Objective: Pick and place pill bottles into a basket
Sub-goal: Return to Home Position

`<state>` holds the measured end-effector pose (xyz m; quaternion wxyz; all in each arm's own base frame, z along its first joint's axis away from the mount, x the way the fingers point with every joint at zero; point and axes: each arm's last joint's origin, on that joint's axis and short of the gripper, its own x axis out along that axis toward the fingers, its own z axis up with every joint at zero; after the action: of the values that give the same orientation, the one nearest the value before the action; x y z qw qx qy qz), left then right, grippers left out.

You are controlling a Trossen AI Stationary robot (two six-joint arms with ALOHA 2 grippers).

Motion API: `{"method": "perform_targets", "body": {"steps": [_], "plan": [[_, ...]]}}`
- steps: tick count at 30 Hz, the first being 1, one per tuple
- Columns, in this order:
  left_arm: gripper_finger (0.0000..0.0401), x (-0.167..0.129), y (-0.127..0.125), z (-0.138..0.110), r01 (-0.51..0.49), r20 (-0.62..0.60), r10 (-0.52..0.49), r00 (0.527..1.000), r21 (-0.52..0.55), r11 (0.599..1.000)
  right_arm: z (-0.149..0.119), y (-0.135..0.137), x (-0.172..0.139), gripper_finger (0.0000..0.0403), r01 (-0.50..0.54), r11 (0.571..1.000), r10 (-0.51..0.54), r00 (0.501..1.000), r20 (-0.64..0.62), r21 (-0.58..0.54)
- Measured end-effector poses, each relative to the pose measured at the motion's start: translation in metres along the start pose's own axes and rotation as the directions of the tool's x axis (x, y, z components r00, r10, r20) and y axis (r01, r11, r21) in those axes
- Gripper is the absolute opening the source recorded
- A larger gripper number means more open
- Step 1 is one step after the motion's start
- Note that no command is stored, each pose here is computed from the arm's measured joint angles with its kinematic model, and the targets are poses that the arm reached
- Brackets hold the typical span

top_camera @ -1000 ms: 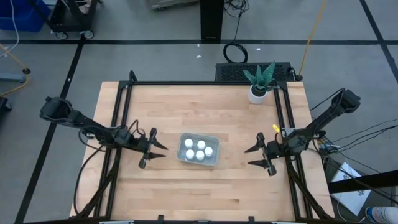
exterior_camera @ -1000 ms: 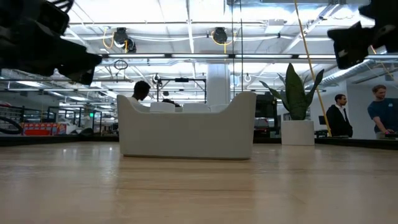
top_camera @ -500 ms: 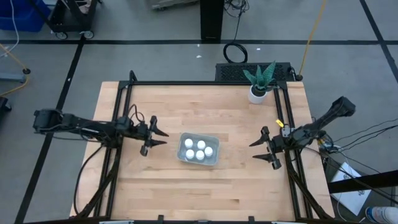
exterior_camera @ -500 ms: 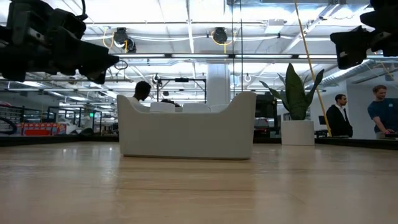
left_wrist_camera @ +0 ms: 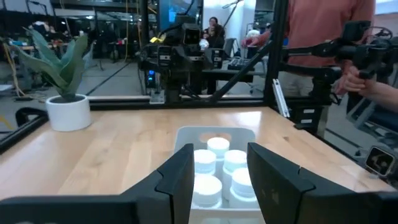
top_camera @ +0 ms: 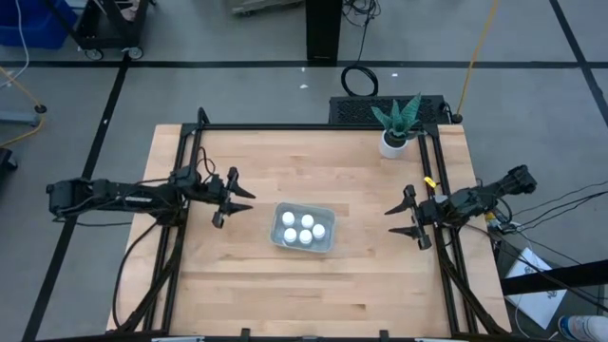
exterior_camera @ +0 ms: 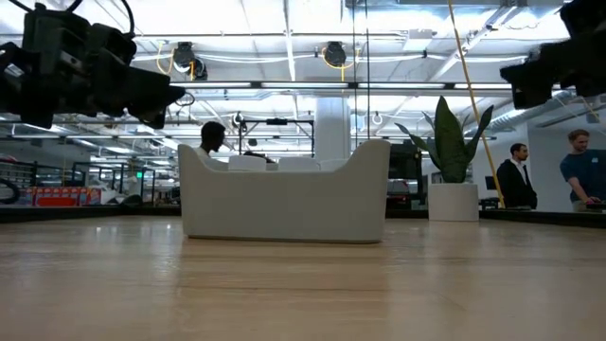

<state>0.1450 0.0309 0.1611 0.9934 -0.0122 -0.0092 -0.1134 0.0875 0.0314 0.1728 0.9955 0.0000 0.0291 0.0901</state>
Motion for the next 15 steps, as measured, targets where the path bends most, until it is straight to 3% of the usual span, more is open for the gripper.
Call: {"method": "perform_targets", "body": {"steps": [4, 9, 15], "plan": [[0.0152, -0.005, 0.008, 0.000, -0.017, -0.009, 0.016, 1.000, -0.009, 1.000, 0.009, -0.005, -0.006, 0.0220, 0.041, 0.999, -0.040, 0.998, -0.058, 0.014], [0.0152, -0.011, 0.013, 0.001, 0.044, -0.005, -0.044, 0.999, 0.010, 0.999, 0.015, -0.005, -0.005, 0.0224, -0.060, 0.998, 0.060, 0.998, -0.013, 0.004], [0.0152, -0.015, 0.019, 0.003, -0.006, 0.008, 0.006, 1.000, 0.007, 1.000, -0.003, -0.008, 0.005, 0.0220, -0.090, 0.996, 0.088, 0.994, 0.065, 0.021]]}}
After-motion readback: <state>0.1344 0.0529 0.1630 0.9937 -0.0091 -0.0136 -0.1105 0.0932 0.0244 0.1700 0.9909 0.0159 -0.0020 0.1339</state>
